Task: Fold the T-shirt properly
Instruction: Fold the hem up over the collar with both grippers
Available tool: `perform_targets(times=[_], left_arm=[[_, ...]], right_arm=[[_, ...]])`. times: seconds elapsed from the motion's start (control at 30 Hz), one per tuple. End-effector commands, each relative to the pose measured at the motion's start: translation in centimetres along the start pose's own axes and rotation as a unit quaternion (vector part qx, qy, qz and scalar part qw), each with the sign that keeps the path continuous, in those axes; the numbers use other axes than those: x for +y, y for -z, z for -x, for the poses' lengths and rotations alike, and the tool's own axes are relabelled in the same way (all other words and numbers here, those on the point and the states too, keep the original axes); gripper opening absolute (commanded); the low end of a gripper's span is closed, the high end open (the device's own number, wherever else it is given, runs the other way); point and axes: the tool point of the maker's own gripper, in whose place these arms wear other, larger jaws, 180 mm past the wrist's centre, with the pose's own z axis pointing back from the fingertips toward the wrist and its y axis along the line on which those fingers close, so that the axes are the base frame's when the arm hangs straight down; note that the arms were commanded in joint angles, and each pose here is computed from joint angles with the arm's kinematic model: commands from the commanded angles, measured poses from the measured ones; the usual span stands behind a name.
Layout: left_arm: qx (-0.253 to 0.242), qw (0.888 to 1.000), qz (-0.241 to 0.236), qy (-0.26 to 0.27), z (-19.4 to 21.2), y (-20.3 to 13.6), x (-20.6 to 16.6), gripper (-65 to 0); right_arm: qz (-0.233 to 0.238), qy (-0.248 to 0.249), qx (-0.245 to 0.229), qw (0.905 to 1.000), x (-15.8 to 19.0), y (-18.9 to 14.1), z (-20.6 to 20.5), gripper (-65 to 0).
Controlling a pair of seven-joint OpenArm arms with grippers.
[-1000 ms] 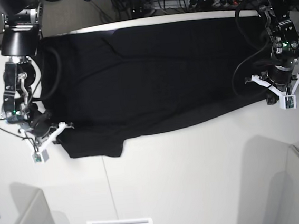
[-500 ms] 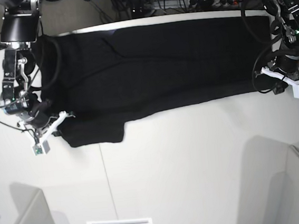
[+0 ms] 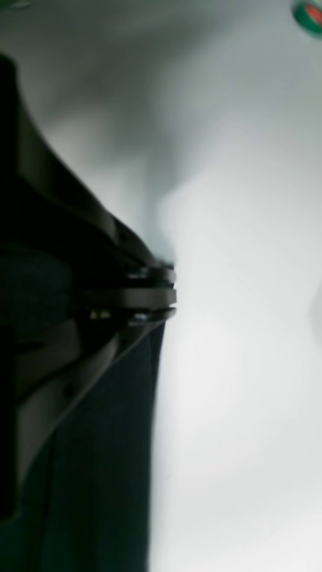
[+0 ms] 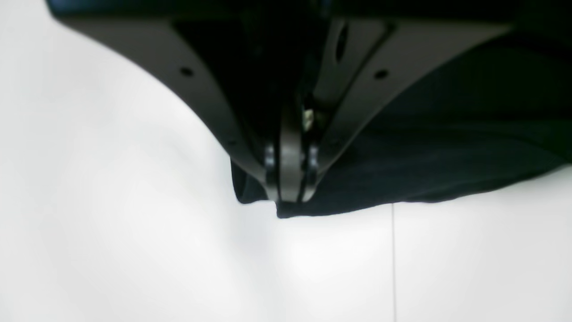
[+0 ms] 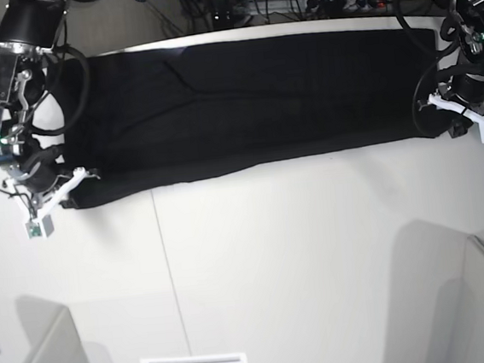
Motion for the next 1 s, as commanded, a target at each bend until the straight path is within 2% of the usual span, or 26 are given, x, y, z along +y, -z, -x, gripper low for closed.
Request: perform_targets(times=[0.0,0.2,0.3,0.47,0.97], left_arm=[[-0.025,1.000,-0.005,0.008,-1.5,-0.5,0.4,-65.0],[-0.012,1.000,-0.006,0.013,-0.5,-0.8,0.5,-65.0],[-0.008,0.999,0.003,0.033,-0.1,-1.2,0.7,-65.0],[0.017,0.999,-0.013,0.039,0.7,-1.9,2.3,-65.0],[0.059,0.996,-0.015,0.060,3.6,-3.2,3.0,-65.0]], right_arm=[[0.003,-0.008,-0.025,0.9997,-0.1,-0.6,-1.4,-65.0],[0.005,-0.016,-0.011,0.9998,0.2,-1.5,0.1,-65.0],[0.018,-0.003,-0.008,0.9998,-0.6,-2.4,0.6,-65.0],[0.032,0.008,0.005,0.9995,-1.2,-3.5,1.6,-65.0],[0.035,0.006,0.051,0.9981,-1.2,-4.5,5.7,-65.0]])
